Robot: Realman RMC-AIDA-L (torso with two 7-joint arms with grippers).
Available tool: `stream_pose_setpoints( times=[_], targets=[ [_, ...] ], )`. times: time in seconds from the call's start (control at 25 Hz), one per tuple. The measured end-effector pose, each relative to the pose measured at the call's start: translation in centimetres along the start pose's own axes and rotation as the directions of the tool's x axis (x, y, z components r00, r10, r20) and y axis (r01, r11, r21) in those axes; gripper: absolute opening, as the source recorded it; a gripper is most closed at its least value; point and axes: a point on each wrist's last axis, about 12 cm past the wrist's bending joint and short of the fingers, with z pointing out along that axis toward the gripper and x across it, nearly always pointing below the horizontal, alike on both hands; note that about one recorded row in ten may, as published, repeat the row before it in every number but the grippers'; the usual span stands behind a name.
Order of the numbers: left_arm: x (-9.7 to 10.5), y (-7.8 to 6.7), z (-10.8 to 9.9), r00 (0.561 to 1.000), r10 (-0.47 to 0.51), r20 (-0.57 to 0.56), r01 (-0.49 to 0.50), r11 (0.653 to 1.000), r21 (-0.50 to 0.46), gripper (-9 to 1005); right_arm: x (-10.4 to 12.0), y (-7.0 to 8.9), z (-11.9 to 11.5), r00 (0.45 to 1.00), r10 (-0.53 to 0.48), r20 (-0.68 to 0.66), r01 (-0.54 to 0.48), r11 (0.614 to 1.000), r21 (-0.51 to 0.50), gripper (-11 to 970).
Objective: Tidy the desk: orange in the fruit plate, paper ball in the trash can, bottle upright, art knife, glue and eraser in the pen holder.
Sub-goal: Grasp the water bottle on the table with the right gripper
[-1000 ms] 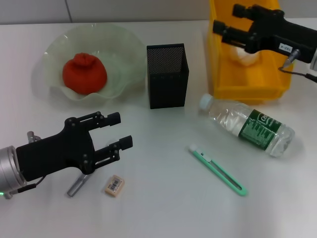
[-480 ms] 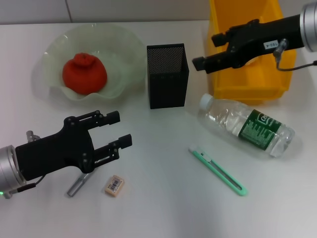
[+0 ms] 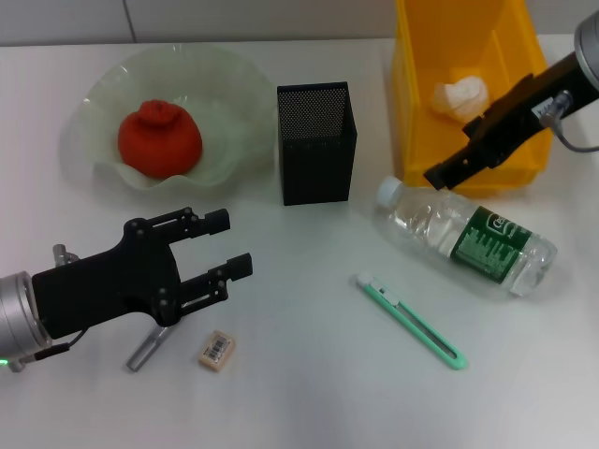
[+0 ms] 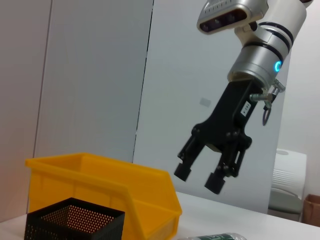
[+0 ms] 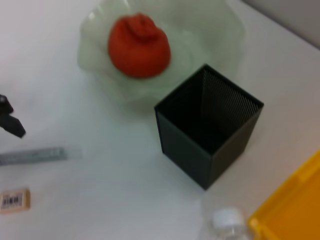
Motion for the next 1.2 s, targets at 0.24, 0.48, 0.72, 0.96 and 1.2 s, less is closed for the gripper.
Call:
stream_pose_setpoints(
  times=[0.24, 0.48, 0.72, 0.96, 1.2],
  targets=[
    [0.0, 0.0, 0.0, 1.0, -0.003, 0.0, 0.003, 1.0, 0.001, 601, 0.9, -0.2, 0.4, 0.996, 0.036, -0.081, -0.035, 0.999, 0.008, 837],
    [0.1, -0.1, 0.1, 1.0, -0.005, 0.0, 0.005, 1.0, 0.003, 601, 1.7, -0.6, 1.0, 0.989, 0.061, -0.137, -0.057, 0.998, 0.032, 837],
    [0.1, -0.1, 0.1, 1.0, -0.005, 0.0, 0.005, 1.0, 0.006, 601, 2.2, -1.0, 2.0, 0.979, 0.08, -0.189, -0.074, 0.996, 0.041, 837],
    [0.1, -0.1, 0.1, 1.0, -0.006, -0.001, 0.006, 1.0, 0.004, 601, 2.6, -1.1, 3.3, 0.97, 0.077, -0.231, -0.067, 0.996, 0.05, 838],
    [0.1, -0.1, 0.1, 1.0, -0.006, -0.001, 0.006, 1.0, 0.005, 601, 2.5, -1.2, 4.3, 0.964, 0.074, -0.257, -0.056, 0.995, 0.077, 838]
  ],
)
